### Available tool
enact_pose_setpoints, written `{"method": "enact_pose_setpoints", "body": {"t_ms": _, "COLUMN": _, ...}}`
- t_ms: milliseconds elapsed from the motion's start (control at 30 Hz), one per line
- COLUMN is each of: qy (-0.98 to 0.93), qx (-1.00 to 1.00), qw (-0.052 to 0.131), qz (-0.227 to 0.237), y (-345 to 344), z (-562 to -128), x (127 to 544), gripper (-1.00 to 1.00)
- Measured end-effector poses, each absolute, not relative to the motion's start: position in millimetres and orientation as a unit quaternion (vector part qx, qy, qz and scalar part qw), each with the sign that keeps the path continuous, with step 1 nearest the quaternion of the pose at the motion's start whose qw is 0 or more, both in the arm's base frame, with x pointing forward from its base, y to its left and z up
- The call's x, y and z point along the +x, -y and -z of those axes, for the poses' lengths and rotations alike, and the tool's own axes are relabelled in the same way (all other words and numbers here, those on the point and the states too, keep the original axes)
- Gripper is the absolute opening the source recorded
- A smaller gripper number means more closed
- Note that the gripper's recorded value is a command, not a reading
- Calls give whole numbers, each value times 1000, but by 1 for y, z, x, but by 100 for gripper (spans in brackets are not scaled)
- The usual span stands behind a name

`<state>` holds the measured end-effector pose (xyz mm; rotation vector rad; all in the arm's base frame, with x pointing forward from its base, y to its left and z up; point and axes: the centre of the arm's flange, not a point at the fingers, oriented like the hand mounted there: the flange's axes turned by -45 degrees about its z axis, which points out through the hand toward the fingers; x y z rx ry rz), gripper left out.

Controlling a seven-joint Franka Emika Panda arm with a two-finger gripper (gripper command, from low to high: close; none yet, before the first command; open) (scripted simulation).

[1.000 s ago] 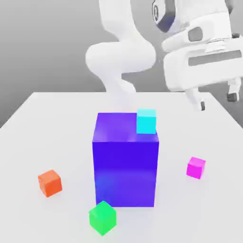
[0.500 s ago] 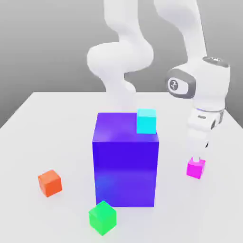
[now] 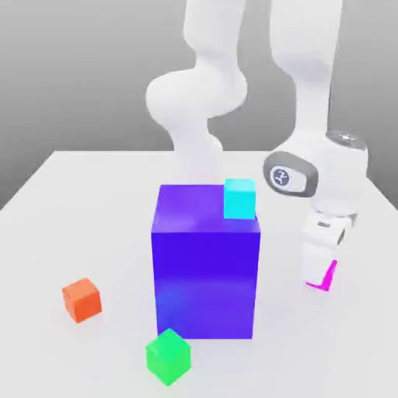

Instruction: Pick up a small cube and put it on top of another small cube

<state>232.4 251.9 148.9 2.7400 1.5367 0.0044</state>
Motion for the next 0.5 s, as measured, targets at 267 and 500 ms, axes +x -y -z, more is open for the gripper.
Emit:
{"method": "enact_pose_setpoints", "body": {"t_ms": 267, "qy": -449, "qx": 893, "qw": -3, "qz": -15, "y": -246, "z": -212, "x": 253, "gripper": -100}}
{"method": "enact_pose_setpoints", "body": {"t_ms": 500, "qy": -343, "qx": 938, "qw": -14, "qz": -49, "y": -225, "z": -264, "x": 307, "gripper": -100}}
